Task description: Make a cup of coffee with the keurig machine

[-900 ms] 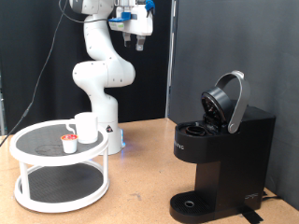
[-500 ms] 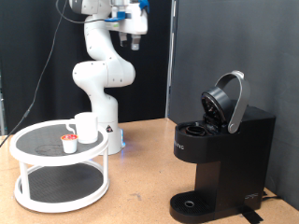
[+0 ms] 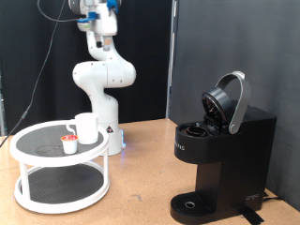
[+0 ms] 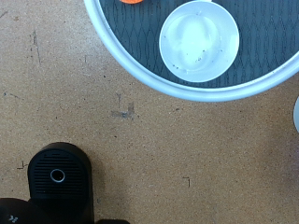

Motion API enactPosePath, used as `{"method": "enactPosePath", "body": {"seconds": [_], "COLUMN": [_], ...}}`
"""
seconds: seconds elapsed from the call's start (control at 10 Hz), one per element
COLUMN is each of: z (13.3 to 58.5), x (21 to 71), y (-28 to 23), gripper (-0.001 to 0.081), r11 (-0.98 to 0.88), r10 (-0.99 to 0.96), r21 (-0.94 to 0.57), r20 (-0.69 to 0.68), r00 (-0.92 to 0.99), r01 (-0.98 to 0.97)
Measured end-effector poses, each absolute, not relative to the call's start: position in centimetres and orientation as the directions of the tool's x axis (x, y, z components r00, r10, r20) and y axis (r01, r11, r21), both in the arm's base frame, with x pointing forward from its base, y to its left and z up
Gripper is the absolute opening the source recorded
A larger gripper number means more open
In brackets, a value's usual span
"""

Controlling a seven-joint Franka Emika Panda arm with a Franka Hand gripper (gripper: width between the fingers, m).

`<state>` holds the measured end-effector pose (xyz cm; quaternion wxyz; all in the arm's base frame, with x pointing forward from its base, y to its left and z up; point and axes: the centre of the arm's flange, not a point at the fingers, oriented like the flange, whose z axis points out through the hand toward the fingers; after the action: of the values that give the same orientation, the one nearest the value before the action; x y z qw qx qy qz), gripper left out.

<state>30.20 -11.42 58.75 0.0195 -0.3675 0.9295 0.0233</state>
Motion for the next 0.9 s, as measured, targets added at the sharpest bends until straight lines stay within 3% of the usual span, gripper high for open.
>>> {"method": "enactPosePath", "body": {"seconds": [0.3, 0.9], "z": [58.6, 57.8], "x": [30.1, 28.0], "y": [-12.0, -20.6], "gripper": [0.0734, 0.0734], "r11": [0.731, 0.734], "r10": [-0.679, -0.676], "r21": [0.028, 0.031], "r20": [-0.059, -0.053], "r00": [-0.731, -0.735], "r01": [-0.682, -0.678]}}
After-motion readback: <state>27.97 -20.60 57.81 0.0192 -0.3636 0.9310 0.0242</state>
